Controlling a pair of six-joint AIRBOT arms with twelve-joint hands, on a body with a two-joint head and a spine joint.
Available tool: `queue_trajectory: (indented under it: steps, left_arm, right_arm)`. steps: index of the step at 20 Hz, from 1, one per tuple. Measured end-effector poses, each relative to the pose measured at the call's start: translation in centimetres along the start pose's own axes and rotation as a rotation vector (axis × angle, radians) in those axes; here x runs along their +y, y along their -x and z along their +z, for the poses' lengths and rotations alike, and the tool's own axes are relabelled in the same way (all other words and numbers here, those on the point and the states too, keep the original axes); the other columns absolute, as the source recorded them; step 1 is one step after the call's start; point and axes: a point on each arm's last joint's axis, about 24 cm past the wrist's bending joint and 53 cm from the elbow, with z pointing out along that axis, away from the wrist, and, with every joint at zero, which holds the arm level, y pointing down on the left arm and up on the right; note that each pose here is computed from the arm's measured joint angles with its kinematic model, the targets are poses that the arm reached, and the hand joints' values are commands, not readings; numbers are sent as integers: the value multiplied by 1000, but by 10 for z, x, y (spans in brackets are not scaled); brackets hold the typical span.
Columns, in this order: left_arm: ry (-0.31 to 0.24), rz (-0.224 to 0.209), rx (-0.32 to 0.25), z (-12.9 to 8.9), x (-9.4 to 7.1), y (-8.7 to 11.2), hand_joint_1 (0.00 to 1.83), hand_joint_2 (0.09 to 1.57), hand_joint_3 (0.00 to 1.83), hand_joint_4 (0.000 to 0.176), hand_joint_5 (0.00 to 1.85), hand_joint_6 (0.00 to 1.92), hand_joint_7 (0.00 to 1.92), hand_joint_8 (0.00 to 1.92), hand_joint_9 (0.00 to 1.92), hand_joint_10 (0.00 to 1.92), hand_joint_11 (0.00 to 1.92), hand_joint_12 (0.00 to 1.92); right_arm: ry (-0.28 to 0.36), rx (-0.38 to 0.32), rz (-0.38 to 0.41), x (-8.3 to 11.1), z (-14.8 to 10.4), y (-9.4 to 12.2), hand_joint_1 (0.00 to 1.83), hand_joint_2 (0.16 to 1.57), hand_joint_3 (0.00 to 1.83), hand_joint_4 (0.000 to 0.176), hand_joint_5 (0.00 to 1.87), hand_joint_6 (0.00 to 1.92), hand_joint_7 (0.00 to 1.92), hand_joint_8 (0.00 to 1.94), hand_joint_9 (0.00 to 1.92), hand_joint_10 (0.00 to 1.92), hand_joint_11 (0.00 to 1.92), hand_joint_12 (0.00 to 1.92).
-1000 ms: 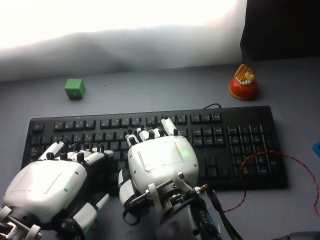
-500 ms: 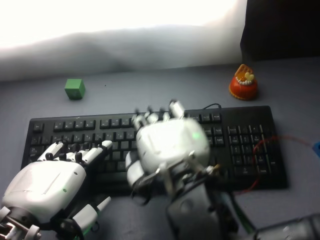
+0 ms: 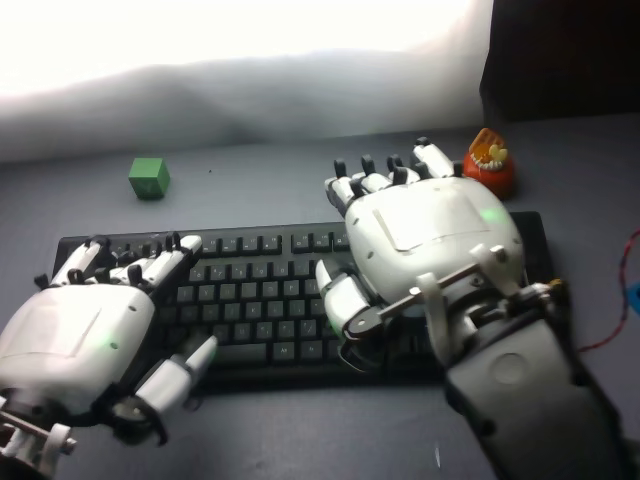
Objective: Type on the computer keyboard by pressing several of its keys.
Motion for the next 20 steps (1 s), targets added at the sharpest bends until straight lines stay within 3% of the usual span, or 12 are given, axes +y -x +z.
queue_trajectory:
  steps: [1,5,13,15,18,19,20]
  left_arm:
    - [-7,-4,6,0,-3,-4,281,1438,13,0,260,12,398,3,525,22,0,1316]
    - [-22,-21,26,2,-10,-20,414,1428,0,0,286,14,415,3,546,26,0,1338]
    - [-31,-4,-6,13,-7,-25,628,1391,0,0,293,7,402,7,533,14,0,1295]
    - [-40,3,-12,14,-7,-23,830,1331,0,11,276,2,388,3,526,9,0,1289]
    - [-43,7,-24,16,-7,-21,856,1320,0,13,276,2,389,3,527,9,0,1295]
    - [-45,7,-23,16,-7,-23,1145,1141,0,3,319,12,404,4,538,12,0,1296]
    - [-47,8,-22,16,-7,-23,1145,1141,0,3,319,12,404,4,538,12,0,1296]
  right_arm:
    - [12,2,2,4,-4,3,211,1533,6,0,275,152,392,5,344,495,0,1525]
    - [42,9,-8,11,-16,9,206,1536,2,0,277,153,375,0,345,490,0,1528]
    - [46,5,-12,13,-19,15,217,1536,0,0,250,156,380,3,328,523,0,1542]
    - [45,4,-12,12,-20,16,165,1544,4,0,239,166,399,7,329,539,0,1536]
    - [52,14,-10,15,-22,13,158,1546,4,0,237,166,399,7,329,540,0,1535]
    - [53,13,-9,15,-22,13,212,1536,0,0,242,171,396,5,335,539,0,1532]
    - [52,14,-9,15,-22,13,212,1536,0,0,242,171,396,5,335,539,0,1532]
